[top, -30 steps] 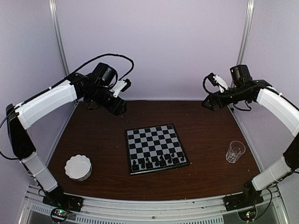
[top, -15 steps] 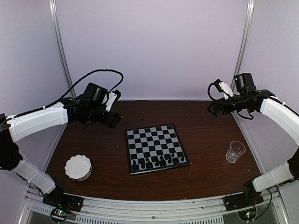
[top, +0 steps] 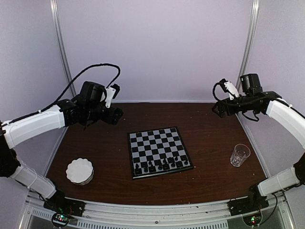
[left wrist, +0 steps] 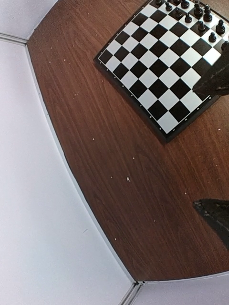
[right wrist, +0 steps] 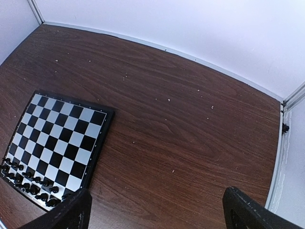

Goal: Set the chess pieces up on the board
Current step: Reset both arms

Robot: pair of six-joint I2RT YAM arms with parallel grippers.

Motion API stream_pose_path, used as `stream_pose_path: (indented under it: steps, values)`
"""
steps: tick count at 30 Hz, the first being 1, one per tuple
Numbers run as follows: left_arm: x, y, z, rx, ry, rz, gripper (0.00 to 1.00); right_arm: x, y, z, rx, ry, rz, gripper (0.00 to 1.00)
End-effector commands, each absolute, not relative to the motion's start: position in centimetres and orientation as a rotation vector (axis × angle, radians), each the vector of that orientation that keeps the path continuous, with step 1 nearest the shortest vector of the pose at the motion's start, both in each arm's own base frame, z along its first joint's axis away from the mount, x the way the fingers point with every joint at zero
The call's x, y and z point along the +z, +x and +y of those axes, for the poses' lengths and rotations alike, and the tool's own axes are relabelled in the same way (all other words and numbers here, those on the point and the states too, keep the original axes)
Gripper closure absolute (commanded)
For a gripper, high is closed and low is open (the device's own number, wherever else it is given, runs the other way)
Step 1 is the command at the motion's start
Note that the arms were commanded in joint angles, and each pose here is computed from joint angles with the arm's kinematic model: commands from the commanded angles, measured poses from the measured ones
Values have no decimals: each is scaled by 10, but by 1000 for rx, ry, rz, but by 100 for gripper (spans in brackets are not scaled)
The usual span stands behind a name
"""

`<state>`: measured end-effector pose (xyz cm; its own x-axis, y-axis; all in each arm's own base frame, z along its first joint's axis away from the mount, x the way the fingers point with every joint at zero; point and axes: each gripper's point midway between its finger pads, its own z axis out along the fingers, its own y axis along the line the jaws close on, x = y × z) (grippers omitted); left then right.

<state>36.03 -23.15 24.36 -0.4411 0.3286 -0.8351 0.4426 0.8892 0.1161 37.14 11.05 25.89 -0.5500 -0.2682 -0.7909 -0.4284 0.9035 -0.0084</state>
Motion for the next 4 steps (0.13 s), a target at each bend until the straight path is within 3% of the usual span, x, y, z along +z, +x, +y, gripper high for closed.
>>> stream_pose_path:
  steps: [1, 4]
  values:
    - [250, 367, -232, -158, 522, 2040, 25, 271, 375, 113, 256, -501, 2148, 1]
    - [249, 367, -233, -161, 526, 2043, 25, 272, 374, 116, 279, -504, 2143, 1]
